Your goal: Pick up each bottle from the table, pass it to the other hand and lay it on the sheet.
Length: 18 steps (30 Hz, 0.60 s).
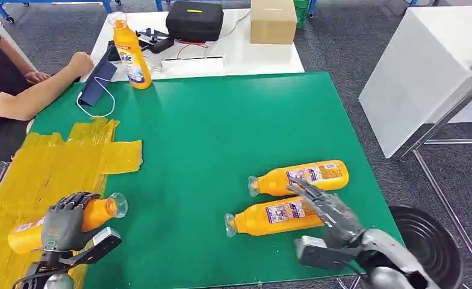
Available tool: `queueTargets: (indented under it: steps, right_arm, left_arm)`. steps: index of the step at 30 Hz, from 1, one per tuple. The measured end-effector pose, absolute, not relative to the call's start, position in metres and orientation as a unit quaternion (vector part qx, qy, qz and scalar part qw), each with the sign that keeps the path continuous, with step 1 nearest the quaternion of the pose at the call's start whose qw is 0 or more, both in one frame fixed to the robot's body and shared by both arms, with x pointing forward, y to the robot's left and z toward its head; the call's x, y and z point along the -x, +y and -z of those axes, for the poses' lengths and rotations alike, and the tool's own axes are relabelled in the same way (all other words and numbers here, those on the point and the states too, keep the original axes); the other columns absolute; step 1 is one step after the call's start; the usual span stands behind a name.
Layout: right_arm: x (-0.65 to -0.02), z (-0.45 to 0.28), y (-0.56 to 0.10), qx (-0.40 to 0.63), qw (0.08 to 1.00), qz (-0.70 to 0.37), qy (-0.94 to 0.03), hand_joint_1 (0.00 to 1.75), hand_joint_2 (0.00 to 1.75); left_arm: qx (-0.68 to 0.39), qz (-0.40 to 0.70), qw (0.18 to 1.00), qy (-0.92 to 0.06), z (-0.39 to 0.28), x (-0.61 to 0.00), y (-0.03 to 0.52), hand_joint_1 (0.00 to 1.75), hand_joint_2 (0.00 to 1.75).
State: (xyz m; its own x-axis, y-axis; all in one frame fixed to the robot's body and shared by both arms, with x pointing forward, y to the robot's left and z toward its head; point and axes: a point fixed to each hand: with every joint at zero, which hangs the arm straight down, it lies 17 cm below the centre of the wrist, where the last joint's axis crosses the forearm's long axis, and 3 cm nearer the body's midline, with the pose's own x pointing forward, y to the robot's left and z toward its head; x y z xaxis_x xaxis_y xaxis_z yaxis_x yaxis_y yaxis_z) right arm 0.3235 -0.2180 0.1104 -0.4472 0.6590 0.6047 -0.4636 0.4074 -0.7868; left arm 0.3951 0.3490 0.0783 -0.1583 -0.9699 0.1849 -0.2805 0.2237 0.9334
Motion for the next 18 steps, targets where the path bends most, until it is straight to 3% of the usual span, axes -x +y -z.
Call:
queueTargets:
  steps: [11, 12, 18]
  right_arm:
    - [-0.31, -0.135, -0.275, 0.116, 0.509, -0.586, -0.62, 0.0, 1.75]
    - [-0.31, -0.136, -0.276, 0.117, 0.508, -0.587, -0.62, 0.0, 1.75]
    - [-0.309, -0.13, -0.284, 0.127, 0.512, -0.607, -0.595, 0.0, 1.75]
  left_arm:
    - [-0.46, 0.414, 0.446, -0.646, -0.062, -0.401, 0.352, 1.75, 1.75]
    - [-0.46, 0.415, 0.447, -0.646, -0.061, -0.401, 0.352, 0.0, 0.0]
    - [-0.414, 0.428, 0.489, -0.637, -0.034, -0.397, 0.346, 0.0, 0.0]
